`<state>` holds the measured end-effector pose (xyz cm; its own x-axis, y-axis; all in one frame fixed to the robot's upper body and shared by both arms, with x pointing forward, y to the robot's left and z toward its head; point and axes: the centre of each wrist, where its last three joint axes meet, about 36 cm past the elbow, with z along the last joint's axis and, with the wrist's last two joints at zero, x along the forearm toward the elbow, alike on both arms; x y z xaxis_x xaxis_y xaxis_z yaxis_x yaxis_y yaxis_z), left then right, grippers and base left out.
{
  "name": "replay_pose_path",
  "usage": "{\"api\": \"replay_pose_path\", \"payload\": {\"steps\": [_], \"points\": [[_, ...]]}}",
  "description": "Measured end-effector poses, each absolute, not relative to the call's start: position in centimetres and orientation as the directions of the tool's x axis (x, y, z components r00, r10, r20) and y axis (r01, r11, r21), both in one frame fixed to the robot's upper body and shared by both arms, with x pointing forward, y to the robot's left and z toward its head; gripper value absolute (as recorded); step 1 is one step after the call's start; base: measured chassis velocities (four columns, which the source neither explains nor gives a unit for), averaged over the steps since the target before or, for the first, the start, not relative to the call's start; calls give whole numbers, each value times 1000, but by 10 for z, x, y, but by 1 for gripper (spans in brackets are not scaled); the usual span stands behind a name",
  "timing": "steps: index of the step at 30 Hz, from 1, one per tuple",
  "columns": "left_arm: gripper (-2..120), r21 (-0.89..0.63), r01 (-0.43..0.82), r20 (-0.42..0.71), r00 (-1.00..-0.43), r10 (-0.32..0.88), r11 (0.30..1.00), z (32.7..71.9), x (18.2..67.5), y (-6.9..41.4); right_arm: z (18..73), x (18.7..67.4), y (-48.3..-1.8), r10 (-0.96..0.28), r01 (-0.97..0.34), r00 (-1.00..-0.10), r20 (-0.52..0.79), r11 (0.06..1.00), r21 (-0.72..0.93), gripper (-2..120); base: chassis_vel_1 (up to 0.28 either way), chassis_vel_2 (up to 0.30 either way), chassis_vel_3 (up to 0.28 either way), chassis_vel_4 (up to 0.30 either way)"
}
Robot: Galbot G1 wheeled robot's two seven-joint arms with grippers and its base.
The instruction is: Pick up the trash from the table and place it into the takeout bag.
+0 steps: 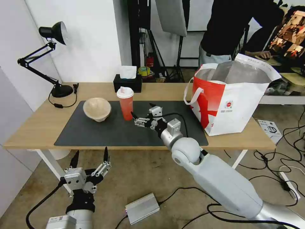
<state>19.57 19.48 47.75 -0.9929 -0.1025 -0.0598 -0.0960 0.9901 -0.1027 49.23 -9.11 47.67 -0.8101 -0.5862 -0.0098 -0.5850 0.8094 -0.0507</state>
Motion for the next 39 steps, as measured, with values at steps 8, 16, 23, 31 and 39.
{"api": "replay_pose_path", "payload": {"steps": [8, 16, 23, 31, 39], "points": [[100, -108, -96, -60, -993, -102, 990, 477, 196, 195, 475, 508, -80, -590, -589, -807, -1, 806, -56, 100, 0, 0, 0, 0], [100, -115, -96, -61, -993, -103, 989, 477, 197, 195, 468, 524, -69, -589, -588, -808, 9, 807, -47, 100, 0, 0, 0, 0], [100, -117, -94, -57, -993, -101, 989, 475, 198, 194, 469, 534, -59, -588, -588, -809, 1, 808, -42, 100, 0, 0, 0, 0], [100, -119, -94, -58, -993, -102, 988, 475, 198, 194, 464, 547, -49, -583, -583, -812, 11, 812, -34, 100, 0, 0, 0, 0], [100, -120, -94, -57, -993, -102, 988, 475, 197, 194, 460, 555, -40, -579, -579, -815, 17, 815, -25, 100, 0, 0, 0, 0]]}}
